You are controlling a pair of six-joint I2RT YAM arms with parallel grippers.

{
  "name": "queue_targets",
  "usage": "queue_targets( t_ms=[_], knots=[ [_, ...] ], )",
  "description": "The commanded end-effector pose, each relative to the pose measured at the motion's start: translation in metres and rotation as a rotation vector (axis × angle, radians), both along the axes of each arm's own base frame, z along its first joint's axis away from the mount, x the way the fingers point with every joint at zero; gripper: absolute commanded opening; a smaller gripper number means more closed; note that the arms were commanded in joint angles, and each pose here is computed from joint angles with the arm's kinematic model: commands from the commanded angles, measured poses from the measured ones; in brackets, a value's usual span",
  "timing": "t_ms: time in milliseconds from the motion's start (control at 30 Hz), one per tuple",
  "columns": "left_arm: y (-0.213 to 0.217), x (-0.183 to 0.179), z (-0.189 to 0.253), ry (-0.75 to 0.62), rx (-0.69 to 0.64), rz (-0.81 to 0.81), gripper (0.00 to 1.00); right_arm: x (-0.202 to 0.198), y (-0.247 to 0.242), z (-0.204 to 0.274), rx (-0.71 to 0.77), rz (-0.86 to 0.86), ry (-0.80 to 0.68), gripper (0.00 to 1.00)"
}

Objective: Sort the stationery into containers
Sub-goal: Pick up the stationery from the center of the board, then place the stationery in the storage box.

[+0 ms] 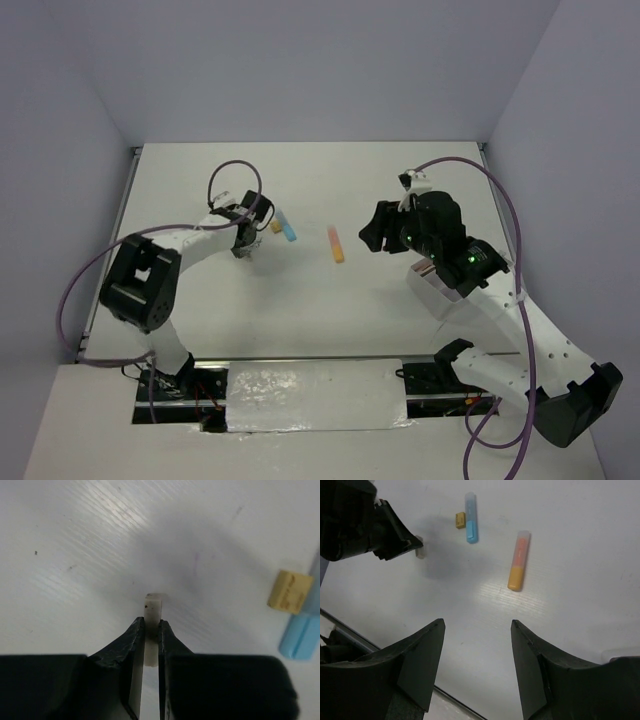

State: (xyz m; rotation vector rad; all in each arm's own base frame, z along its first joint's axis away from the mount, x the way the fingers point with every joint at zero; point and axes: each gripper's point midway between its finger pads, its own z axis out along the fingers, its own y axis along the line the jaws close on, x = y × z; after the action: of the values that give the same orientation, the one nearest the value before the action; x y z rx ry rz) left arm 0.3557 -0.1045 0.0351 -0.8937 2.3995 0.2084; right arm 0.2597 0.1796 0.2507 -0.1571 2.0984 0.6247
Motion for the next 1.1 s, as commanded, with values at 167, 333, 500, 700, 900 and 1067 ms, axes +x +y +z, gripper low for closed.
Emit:
queue_targets(
  t_ms=[167,333,500,700,900,1067],
  knots=[
    [-0.087,0.005,0.119,-0.518,-0.41,-0.51,0.0,-0.003,0.019,0.027,0.108,0.062,-0.05,0.64],
    [-0.158,-0.007,0.186,-0.702,-0.443,-0.921,0.0,0.003,-0.039,0.057,0.043,-0.238,-0.095,0.69],
    [-0.224,-0.029,0.209,-0.775,-0.53,-1.197,0.0,-0.018,-0.096,0.098,0.044,-0.47,-0.174,0.76],
    [-0.296,-0.063,0.238,-0.864,-0.685,-1.49,0.0,-0.064,-0.155,0.143,0.069,-0.636,-0.271,0.86],
    [-0.374,-0.074,0.238,-0.885,-0.736,-1.681,0.0,-0.092,-0.175,0.163,0.076,-0.652,-0.31,0.86],
    [-0.425,-0.081,0.208,-0.83,-0.754,-1.763,0.0,-0.101,-0.175,0.162,0.088,-0.62,-0.319,0.86]
  ],
)
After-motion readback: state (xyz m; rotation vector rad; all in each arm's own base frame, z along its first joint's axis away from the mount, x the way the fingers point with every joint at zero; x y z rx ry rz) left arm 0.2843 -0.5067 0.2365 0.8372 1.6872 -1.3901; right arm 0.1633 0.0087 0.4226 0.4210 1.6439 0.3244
